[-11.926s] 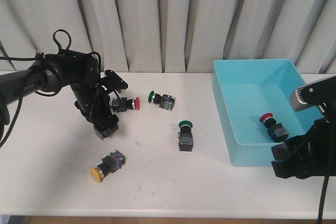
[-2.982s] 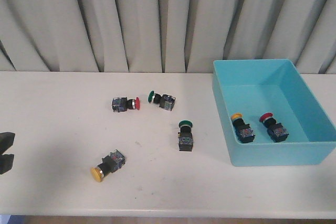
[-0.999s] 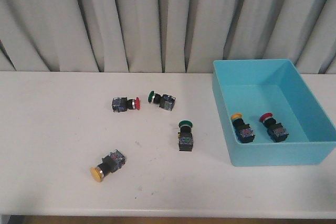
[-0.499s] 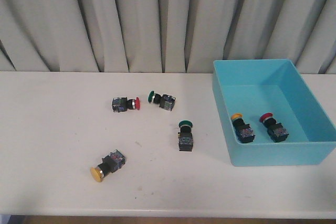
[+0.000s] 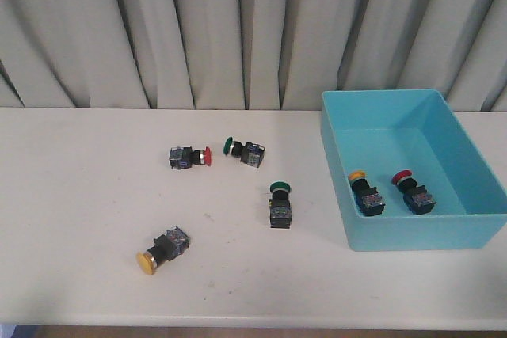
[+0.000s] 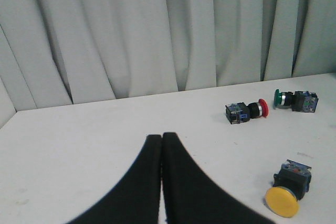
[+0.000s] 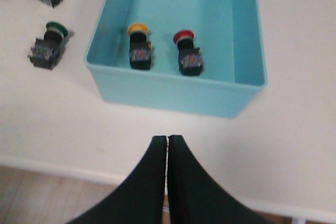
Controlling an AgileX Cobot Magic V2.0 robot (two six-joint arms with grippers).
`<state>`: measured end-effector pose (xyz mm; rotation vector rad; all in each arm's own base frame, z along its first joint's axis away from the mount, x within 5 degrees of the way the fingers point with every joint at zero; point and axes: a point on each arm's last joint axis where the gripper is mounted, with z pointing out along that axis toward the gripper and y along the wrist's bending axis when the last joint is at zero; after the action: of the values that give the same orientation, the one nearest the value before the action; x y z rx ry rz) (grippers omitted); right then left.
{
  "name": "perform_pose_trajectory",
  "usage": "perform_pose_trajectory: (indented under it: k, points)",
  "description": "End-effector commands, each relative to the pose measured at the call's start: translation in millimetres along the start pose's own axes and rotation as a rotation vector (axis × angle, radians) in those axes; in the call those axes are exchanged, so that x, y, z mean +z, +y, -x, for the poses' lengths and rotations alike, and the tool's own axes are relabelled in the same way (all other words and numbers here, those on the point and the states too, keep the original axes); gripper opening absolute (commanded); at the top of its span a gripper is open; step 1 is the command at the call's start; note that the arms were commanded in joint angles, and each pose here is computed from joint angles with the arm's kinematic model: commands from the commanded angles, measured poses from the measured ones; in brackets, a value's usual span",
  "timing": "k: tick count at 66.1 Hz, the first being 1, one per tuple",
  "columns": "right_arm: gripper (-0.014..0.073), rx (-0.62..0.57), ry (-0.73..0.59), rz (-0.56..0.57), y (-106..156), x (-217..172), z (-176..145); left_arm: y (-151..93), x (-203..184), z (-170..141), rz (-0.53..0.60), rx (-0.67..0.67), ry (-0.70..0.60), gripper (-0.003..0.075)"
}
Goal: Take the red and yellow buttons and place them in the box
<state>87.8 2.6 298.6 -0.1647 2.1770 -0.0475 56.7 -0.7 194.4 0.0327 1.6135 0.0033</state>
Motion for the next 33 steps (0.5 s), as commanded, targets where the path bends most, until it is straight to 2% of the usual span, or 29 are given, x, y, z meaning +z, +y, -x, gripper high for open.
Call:
perform_pose_trajectory:
  k: [1, 8, 13, 25, 33]
  points:
    - [-0.0006, -0.019, -0.249, -0.052, -2, -4, 3, -1, 1, -10, -0.006, -0.006, -0.031, -0.0007]
    - [-0.0006, -0.019, -0.446, -0.083, 1, -3, -20, -1, 1, -10, -0.006, -0.006, -0.031, -0.0007]
    - [-0.0006, -0.001, -0.54, -0.089, 4, 1, -40, -1, 1, -10, -0.006, -0.006, -0.031, -0.0007]
    - [-0.0006, 0.007, -0.645, -0.105, 6, 14, -66, -1, 1, -10, -0.006, -0.006, -0.031, -0.0007]
    - [-0.0006, 0.069, -0.686, -0.089, 8, 23, -79, -1, 1, -10, -0.006, -0.006, -0.031, -0.0007]
